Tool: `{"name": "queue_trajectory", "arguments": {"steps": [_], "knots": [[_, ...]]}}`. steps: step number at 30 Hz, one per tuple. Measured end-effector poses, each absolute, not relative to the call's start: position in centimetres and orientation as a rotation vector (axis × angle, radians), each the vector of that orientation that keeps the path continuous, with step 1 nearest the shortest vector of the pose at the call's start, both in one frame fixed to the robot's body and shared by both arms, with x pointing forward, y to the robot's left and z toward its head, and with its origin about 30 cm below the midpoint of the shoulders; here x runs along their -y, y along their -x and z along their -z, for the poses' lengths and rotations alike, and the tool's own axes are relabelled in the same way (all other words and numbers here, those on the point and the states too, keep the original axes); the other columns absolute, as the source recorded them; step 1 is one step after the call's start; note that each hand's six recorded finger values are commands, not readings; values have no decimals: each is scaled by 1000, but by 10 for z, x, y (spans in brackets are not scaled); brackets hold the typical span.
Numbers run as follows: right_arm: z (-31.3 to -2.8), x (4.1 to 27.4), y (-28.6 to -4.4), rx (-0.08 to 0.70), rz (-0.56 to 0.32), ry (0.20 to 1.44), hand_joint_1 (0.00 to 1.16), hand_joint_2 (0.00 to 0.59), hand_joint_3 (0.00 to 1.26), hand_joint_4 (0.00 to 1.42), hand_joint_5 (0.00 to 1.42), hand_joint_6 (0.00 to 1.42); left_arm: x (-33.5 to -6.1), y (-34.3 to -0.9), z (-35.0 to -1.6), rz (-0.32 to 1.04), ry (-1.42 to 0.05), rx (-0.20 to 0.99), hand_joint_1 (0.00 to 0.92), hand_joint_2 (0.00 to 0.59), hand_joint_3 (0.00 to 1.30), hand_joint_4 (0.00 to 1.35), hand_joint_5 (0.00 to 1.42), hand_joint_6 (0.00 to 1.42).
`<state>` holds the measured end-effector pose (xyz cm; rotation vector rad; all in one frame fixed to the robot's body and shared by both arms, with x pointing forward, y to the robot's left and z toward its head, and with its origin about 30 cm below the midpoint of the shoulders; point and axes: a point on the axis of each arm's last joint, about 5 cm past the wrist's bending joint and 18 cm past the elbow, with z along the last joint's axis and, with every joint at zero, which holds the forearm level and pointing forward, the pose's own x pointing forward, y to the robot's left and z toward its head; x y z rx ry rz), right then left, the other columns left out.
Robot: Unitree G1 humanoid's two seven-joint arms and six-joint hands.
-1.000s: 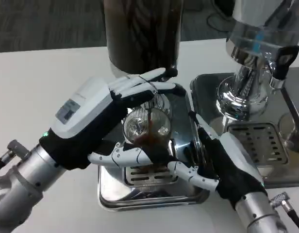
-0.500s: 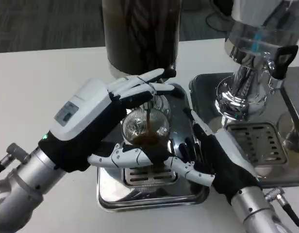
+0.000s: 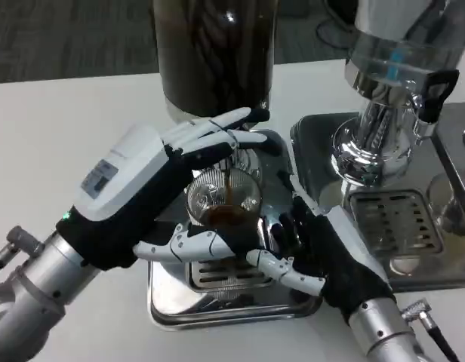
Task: Grasp the cup under the faucet to collect the drink, then remove the cup.
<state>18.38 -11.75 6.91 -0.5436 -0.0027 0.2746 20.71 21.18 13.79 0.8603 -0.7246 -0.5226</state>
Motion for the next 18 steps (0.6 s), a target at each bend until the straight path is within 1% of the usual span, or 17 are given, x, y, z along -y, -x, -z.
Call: {"name": "queue_trajectory", "arguments": {"steps": [10, 13, 15, 18], "knots": [[-70, 117, -186, 15, -267, 542, 488, 180, 0, 0, 0, 70, -212, -205, -138, 508, -877, 728, 0, 148, 376, 153, 307, 239], [-70, 117, -186, 18, -266, 541, 487, 180, 0, 0, 0, 74, -213, -203, -137, 487, -873, 727, 0, 149, 341, 109, 271, 202], [-70, 117, -186, 20, -264, 542, 487, 180, 0, 0, 0, 76, -215, -202, -136, 469, -872, 724, 0, 149, 296, 53, 224, 158], [-70, 117, -186, 22, -265, 543, 487, 180, 0, 0, 0, 78, -221, -199, -134, 419, -874, 705, 0, 150, 277, 19, 195, 109]]}}
